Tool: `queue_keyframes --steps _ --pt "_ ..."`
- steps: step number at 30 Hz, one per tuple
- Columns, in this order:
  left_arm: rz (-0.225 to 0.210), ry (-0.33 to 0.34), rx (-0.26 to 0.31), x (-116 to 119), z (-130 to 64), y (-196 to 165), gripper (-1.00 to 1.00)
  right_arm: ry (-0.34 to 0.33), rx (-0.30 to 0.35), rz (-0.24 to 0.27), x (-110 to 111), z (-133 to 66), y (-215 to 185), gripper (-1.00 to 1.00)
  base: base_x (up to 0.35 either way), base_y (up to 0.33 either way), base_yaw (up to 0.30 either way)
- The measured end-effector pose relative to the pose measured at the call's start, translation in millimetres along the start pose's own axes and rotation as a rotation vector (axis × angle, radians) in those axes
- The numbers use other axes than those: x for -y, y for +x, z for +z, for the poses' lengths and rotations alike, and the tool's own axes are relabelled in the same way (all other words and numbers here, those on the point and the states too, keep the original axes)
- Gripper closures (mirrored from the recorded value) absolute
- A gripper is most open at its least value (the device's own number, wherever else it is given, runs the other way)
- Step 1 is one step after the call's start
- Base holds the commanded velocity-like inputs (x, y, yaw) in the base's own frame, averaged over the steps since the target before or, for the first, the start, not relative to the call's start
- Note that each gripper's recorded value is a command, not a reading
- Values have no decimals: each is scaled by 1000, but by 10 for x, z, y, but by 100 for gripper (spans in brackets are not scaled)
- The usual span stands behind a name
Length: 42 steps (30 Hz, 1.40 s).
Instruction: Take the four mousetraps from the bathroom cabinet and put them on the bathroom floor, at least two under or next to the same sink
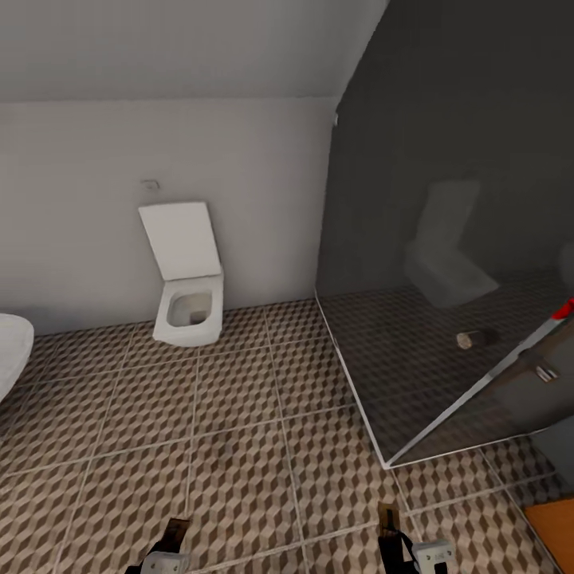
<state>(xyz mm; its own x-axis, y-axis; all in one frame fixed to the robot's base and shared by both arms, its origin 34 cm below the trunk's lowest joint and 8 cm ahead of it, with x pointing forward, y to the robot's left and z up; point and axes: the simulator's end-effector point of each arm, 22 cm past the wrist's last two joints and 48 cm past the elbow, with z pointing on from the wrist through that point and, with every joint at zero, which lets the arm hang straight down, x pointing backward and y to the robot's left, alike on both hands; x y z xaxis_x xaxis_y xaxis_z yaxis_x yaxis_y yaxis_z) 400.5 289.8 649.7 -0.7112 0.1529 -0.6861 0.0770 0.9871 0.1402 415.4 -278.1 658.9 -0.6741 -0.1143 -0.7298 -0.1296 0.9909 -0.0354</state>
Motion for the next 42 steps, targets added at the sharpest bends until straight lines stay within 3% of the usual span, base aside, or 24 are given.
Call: queue_keyframes --steps 6,16,34,42 --pt "0 0 3 -2 1 -15 100 0 3 0 1 1 -15 100 0 0 256" --pt "0 0 4 0 2 -20 100 -1 4 0 0 1 -19 100 0 14 33" --pt "-1 2 4 12 2 -19 100 -1 4 -1 0 1 -18 100 0 240 0" --pt "-2 1 3 16 2 -19 100 0 4 0 2 1 -19 100 0 49 2"
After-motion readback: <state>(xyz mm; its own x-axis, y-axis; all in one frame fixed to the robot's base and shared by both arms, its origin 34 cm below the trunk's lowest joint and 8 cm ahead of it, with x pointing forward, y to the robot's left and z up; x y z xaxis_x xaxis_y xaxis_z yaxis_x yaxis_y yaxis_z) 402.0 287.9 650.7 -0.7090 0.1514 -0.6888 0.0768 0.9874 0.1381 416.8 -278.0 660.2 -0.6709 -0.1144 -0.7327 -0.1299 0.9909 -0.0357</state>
